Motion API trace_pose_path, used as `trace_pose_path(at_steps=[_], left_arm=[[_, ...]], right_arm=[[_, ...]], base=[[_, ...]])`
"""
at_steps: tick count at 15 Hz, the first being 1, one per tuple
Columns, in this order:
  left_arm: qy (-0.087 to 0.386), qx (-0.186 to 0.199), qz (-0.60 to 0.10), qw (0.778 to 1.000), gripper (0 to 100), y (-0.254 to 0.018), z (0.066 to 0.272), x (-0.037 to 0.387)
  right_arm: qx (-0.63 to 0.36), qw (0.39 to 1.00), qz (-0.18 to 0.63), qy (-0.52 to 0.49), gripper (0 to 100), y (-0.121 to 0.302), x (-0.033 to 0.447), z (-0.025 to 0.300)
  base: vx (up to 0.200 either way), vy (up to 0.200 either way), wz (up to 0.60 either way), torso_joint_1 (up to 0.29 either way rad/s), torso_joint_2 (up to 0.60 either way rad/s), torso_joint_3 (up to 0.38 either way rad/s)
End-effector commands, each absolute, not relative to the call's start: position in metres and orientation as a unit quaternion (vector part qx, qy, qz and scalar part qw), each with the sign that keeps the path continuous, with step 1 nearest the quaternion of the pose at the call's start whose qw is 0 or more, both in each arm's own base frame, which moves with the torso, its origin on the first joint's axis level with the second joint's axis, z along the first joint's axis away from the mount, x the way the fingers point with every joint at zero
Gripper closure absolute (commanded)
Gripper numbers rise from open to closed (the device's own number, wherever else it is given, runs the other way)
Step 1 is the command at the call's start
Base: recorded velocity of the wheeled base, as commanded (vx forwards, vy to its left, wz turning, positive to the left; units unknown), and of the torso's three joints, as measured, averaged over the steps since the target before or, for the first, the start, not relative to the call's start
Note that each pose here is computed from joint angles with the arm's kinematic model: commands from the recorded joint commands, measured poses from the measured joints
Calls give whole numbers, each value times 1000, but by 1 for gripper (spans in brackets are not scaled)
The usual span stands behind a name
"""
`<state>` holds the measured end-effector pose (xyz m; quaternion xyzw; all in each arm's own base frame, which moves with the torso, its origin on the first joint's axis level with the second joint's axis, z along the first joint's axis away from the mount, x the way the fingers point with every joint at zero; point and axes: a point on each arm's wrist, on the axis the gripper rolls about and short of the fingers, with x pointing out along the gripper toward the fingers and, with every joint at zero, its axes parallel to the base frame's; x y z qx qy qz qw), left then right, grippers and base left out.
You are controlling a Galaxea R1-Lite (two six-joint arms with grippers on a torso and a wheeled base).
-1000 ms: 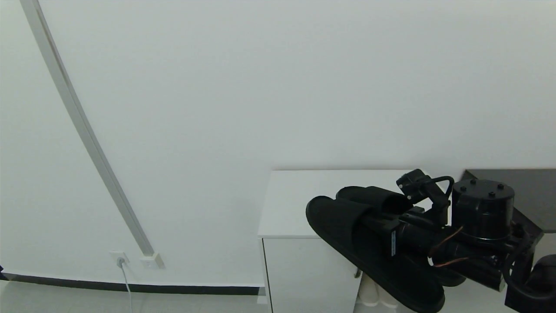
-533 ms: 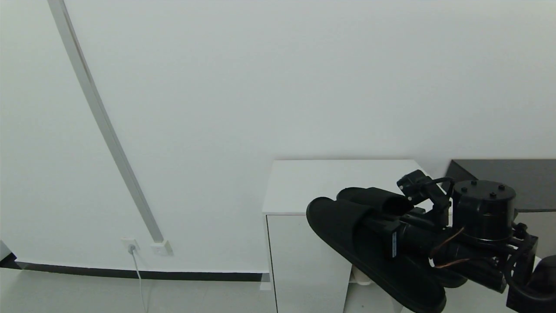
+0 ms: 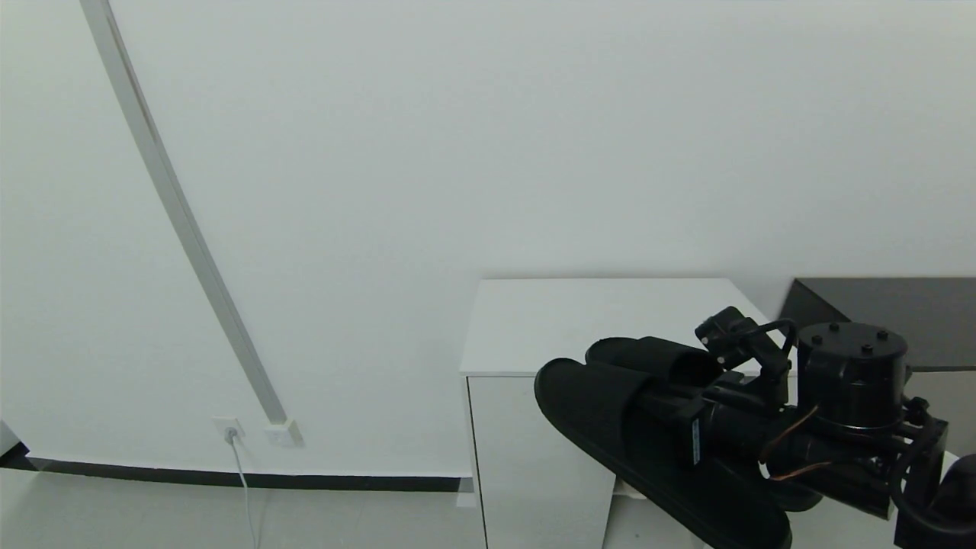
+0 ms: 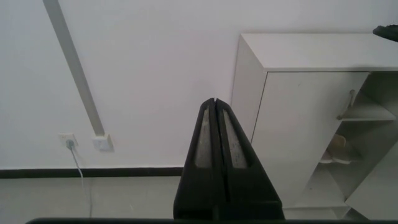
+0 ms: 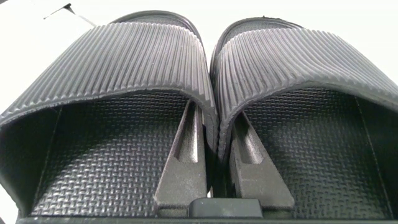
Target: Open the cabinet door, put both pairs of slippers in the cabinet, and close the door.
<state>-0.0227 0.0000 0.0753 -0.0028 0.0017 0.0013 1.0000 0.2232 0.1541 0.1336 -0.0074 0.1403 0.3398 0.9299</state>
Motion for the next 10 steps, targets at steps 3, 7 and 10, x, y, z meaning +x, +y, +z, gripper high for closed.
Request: trace_pose_path(at_steps=[3, 7, 10], left_arm=[[2, -1, 2, 1000, 100, 0, 75, -23], [2, -1, 2, 1000, 100, 0, 75, -23], [2, -1, 2, 1000, 100, 0, 75, -23]], right_arm=[[-14, 928, 343, 142, 100, 156, 223, 131], [-14, 928, 343, 143, 100, 156, 223, 131], [-15, 927, 345, 145, 100, 157, 222, 130]], base=[[0, 0, 0, 0, 0, 0], [0, -200, 0, -1, 2, 5], [0, -200, 0, 12, 5, 2]])
